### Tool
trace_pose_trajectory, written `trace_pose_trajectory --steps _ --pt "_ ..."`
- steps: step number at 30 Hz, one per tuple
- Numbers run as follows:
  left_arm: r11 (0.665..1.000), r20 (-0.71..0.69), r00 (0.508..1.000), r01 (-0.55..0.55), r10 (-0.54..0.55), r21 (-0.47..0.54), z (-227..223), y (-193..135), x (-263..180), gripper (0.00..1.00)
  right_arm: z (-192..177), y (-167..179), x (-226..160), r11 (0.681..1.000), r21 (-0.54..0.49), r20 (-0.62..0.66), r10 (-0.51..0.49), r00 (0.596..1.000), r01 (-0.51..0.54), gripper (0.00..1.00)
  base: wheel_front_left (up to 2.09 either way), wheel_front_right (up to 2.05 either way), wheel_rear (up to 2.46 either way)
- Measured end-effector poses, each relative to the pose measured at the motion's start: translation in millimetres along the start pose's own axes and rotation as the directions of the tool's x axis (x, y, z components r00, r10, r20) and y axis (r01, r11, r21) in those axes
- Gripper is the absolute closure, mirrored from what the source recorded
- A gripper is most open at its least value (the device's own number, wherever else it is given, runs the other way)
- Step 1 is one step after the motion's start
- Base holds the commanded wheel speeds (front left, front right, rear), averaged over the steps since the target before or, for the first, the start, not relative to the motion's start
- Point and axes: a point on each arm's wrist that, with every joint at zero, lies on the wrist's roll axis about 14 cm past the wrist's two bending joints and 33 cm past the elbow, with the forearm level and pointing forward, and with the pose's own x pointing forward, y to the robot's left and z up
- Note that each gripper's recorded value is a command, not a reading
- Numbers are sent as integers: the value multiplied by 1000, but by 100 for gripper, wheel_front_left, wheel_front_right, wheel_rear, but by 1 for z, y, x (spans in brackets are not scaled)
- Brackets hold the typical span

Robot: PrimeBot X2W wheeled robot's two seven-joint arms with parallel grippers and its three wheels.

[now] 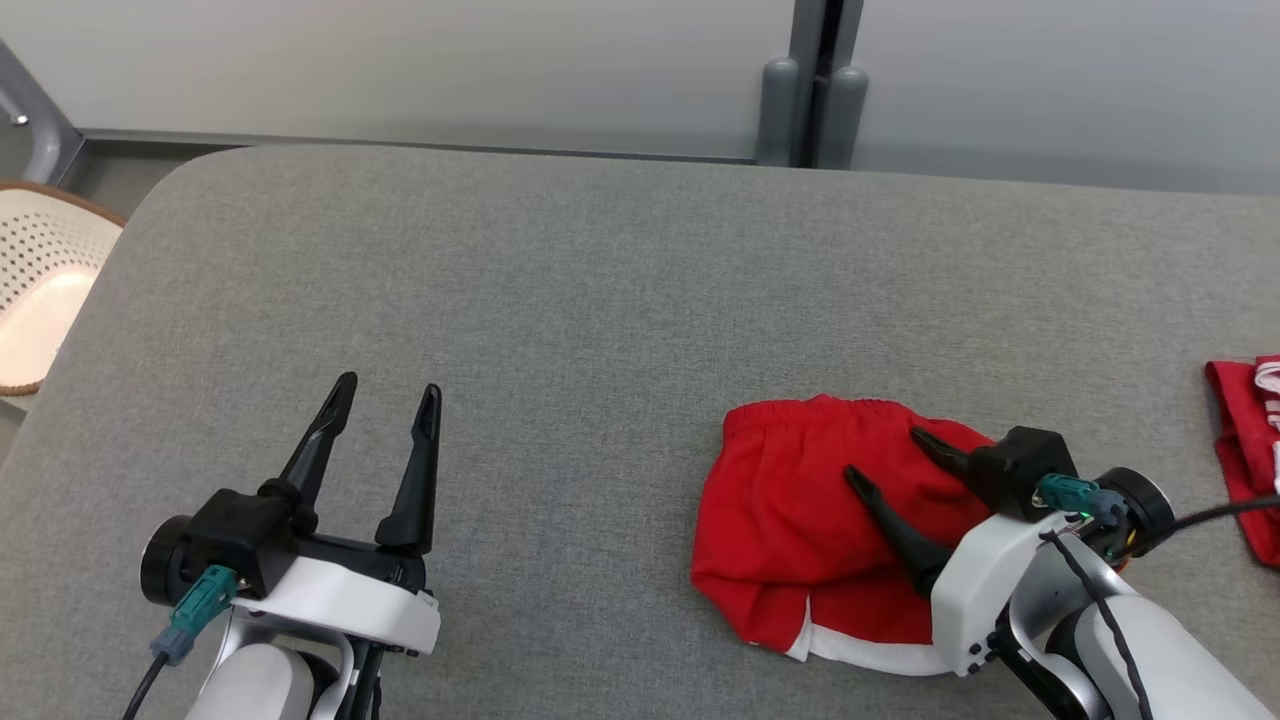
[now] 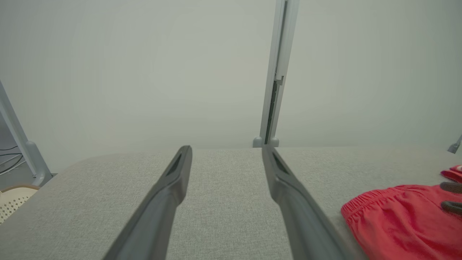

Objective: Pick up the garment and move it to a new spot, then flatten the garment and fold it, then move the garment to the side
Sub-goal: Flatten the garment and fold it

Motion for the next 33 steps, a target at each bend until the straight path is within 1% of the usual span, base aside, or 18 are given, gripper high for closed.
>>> trace_pose_trajectory --steps 2,3,4,5,7,11,13,16,19,21,24,27,28,29,30,31,32,33 --pt "1000 -9 1000 -11 11 1 -4 4 1 0 -16 -1 8 999 -27 -75 18 997 -20 0 0 0 0" --pt "1000 -12 1000 -13 13 0 -6 4 1 0 -21 2 11 999 -21 -98 31 995 -33 2 0 0 0" --pt "1000 -13 1000 -18 18 1 -7 6 2 0 -25 2 13 999 -14 -114 38 993 -40 67 0 0 0" --pt "1000 -18 1000 -19 19 2 -9 7 2 0 -28 2 14 999 -6 -131 43 990 -44 100 0 0 0" --pt "1000 -23 1000 -20 20 2 -12 8 3 0 -32 2 13 999 14 -150 46 988 -44 100 0 0 0" --pt "1000 -13 1000 -1 1 6 -11 3 10 0 -15 -10 6 997 72 -57 6 998 -2 100 0 0 0" --pt "1000 -8 1000 7 -7 8 -10 1 14 0 -5 -19 -2 992 118 13 -38 999 36 100 0 0 0" --pt "1000 -8 1000 18 -17 9 -11 -1 16 0 -5 -30 -18 969 226 84 -122 989 101 100 0 0 0" --pt "1000 -2 1000 25 -25 10 -10 -3 18 0 -24 -38 -41 914 365 95 -224 970 176 100 0 0 0" --pt "999 -3 1000 30 -30 12 -10 -4 20 0 -42 -40 -54 866 446 70 -283 956 224 100 0 0 0" --pt "999 -3 999 41 -41 9 -11 -7 22 0 -66 -43 -71 799 529 29 -356 934 288 100 0 0 0" --pt "999 -7 999 46 -46 9 -13 -9 24 0 -90 -43 -81 739 584 -32 -391 920 334 100 0 0 0" --pt "999 -9 999 48 -48 8 -14 -9 24 0 -98 -40 -82 734 586 -55 -388 920 344 75 0 0 0" --pt "999 -10 999 49 -49 8 -15 -9 25 0 -101 -39 -82 728 591 -61 -389 919 347 75 0 0 0" --pt "999 -11 999 49 -49 7 -15 -10 25 0 -100 -39 -82 730 590 -57 -388 920 345 51 0 0 0" --pt "999 -8 999 48 -48 7 -14 -9 25 0 -98 -38 -81 739 581 -43 -391 920 341 15 0 0 0" --pt "999 -4 999 45 -45 7 -13 -9 25 0 -94 -38 -81 746 575 -29 -392 919 336 0 0 0 0" --pt "999 -1 999 40 -40 7 -12 -8 25 0 -89 -40 -81 761 557 -7 -396 918 332 0 0 0 0"
